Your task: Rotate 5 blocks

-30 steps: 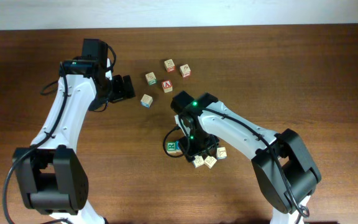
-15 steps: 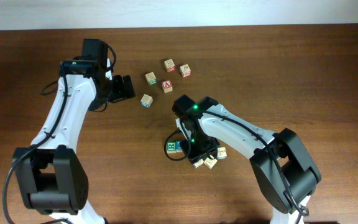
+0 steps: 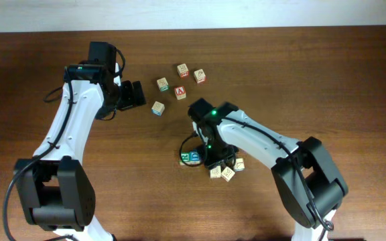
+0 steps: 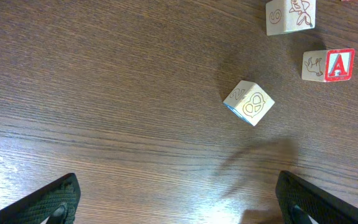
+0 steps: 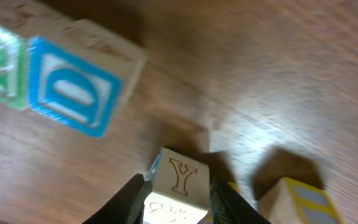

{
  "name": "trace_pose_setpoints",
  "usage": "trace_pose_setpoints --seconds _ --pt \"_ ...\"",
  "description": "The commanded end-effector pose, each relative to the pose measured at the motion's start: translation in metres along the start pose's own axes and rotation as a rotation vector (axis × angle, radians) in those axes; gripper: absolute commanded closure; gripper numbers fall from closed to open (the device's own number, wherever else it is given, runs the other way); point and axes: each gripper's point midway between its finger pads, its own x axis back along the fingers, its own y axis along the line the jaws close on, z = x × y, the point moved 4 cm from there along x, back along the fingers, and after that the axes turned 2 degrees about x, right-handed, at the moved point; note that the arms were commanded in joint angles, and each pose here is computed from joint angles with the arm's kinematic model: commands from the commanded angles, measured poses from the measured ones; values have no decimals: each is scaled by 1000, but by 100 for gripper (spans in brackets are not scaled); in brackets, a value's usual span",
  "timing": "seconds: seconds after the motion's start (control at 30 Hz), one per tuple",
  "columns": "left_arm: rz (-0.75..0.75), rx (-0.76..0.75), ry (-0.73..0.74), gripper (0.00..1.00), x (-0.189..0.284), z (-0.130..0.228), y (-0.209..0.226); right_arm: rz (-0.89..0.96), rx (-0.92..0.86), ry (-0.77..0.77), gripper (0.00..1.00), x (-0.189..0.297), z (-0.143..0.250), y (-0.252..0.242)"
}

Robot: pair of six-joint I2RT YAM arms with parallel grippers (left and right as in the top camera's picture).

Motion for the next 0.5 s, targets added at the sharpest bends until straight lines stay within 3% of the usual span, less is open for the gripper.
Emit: trace_pose_setpoints --seconds 0.0,0.2,0.33,0.47 --pt "-2 -17 -13 1 3 -4 -1 19 -41 2 65 -1 0 -11" --pt "-2 -17 -13 1 3 -4 -1 6 -53 3 63 -1 0 -9" --pt "-2 -17 -13 1 3 -4 -1 -57 -132 61 39 2 10 -1" --pt "-2 -17 -13 1 3 -4 -1 -105 -173 78 39 3 12 8"
